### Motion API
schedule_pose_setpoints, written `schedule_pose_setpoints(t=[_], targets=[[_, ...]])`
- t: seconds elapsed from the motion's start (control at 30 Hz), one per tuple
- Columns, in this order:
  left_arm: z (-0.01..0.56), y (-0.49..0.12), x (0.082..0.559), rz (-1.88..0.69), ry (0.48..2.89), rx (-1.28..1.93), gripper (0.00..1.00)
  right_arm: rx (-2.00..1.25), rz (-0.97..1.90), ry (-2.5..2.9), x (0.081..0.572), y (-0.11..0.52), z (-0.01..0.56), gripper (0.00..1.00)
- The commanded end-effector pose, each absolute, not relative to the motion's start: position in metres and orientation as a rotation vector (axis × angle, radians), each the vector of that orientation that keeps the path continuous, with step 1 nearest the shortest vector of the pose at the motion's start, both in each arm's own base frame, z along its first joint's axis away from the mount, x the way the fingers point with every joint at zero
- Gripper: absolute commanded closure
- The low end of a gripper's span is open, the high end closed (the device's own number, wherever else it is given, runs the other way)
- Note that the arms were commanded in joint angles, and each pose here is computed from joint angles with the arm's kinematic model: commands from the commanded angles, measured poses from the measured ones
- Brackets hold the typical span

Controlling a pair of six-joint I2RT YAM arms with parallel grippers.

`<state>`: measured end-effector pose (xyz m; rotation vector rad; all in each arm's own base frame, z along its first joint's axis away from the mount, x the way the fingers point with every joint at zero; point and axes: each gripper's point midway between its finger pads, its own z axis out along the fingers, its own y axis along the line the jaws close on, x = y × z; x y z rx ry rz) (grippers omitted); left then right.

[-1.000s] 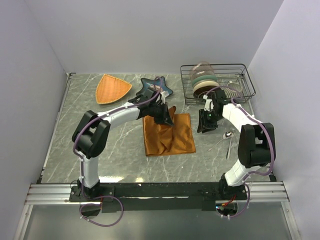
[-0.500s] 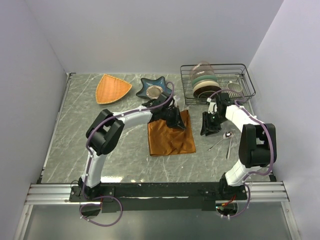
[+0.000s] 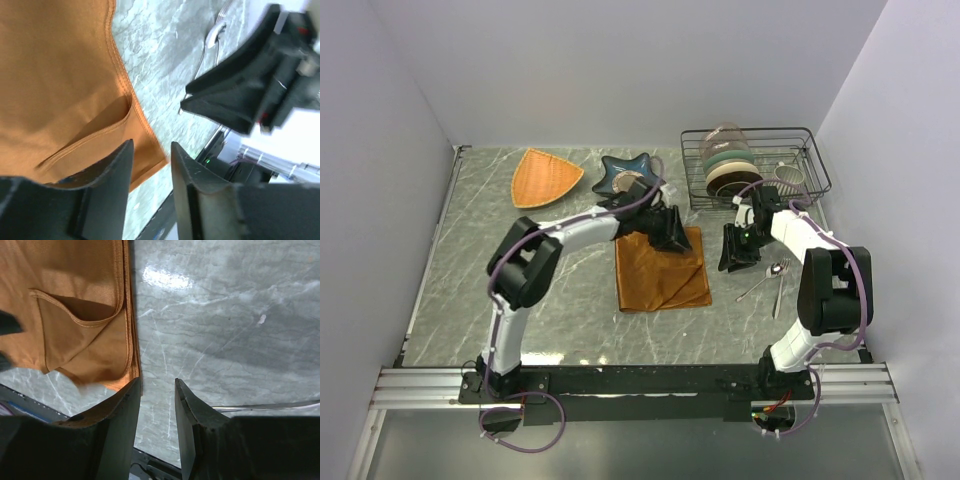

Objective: Fold the napkin into a case and place the utensils inside
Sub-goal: Fold the rectangle-folded napkin at the center of the board.

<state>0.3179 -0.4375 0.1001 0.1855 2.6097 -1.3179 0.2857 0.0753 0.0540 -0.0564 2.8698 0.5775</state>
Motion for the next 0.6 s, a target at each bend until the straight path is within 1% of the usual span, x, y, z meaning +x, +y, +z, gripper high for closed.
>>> schedule_pose_setpoints(t=[0.0,0.07,0.1,0.17,0.2,0.27,0.3,0.4,0.43,0.53,0.57], targets=[[0.167,-0.385,0.338,-1.31,2.419,0.332,0.58,-0.055,0.643,2.835,0.295,0.081,0.059,0.59],[0.163,-0.356,0.335,-1.254,2.464,0.384,0.57,-0.055,0.662,2.838,0.298,0.083,0.056,0.59],[0.16,-0.332,0.349,-1.19,2.432,0.443,0.58,-0.023,0.687,2.84,0.3,0.087,0.056,0.6],[0.159,-0.305,0.353,-1.159,2.42,0.496,0.58,-0.011,0.708,2.846,0.303,0.089,0.053,0.62],[0.158,-0.282,0.36,-1.14,2.404,0.536,0.58,-0.01,0.715,2.841,0.306,0.09,0.053,0.62],[0.161,-0.264,0.363,-1.121,2.382,0.588,0.55,-0.007,0.726,2.835,0.309,0.094,0.052,0.62],[0.155,-0.249,0.36,-1.086,2.388,0.663,0.52,-0.011,0.725,2.833,0.31,0.095,0.051,0.62],[0.148,-0.236,0.365,-0.986,2.344,0.833,0.52,-0.026,0.722,2.837,0.312,0.101,0.048,0.62],[0.143,-0.23,0.367,-0.934,2.359,0.84,0.52,-0.017,0.736,2.836,0.313,0.102,0.048,0.62],[0.141,-0.226,0.367,-0.892,2.32,0.889,0.53,-0.032,0.744,2.789,0.322,0.106,0.058,0.62],[0.145,-0.226,0.365,-0.897,2.302,0.895,0.53,-0.084,0.744,2.722,0.33,0.113,0.072,0.61]])
